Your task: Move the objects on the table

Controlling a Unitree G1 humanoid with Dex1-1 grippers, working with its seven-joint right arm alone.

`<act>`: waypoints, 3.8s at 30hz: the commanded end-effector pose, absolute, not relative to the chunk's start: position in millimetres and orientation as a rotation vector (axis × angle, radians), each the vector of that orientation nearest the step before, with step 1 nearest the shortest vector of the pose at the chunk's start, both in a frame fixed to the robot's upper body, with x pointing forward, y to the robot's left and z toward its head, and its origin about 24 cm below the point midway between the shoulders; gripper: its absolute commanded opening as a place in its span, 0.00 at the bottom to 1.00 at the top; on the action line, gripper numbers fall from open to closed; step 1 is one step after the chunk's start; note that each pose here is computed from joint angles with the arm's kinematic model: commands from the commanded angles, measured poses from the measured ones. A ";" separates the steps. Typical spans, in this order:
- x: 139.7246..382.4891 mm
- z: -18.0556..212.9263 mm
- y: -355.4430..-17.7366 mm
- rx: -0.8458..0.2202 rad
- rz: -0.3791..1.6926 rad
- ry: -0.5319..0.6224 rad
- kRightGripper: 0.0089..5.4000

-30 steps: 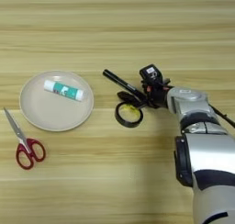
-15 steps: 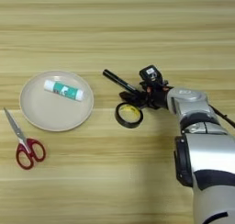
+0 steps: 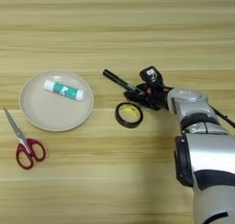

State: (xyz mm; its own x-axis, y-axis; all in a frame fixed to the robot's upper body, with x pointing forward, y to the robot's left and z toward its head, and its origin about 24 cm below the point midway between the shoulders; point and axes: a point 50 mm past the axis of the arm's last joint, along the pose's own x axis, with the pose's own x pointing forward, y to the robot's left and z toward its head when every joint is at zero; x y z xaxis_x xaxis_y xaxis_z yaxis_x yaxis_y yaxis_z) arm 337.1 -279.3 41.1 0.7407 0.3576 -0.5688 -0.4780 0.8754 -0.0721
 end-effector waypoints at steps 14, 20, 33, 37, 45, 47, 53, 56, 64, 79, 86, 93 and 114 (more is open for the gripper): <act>354.5 79.6 -286.2 -0.288 0.436 0.465 0.16; 354.4 79.3 -285.9 -0.289 0.439 0.463 0.16; 360.1 89.1 -282.7 -0.281 0.431 0.403 0.16; 362.5 93.7 -281.3 -0.284 0.432 0.381 0.16; 367.5 104.2 -275.9 -0.303 0.460 0.328 0.16; 369.2 108.4 -273.2 -0.312 0.477 0.306 0.16; 372.6 117.3 -266.3 -0.339 0.518 0.259 0.16; 374.3 123.6 -261.6 -0.356 0.549 0.223 0.16; 376.0 139.5 -248.1 -0.397 0.633 0.132 0.16; 364.7 154.8 -199.9 -0.453 0.835 0.008 0.16; 356.2 149.4 -172.9 -0.467 0.933 0.005 0.16; 348.7 143.5 -155.0 -0.477 1.004 0.011 0.16; 329.4 116.7 -142.9 -0.514 1.126 0.103 0.16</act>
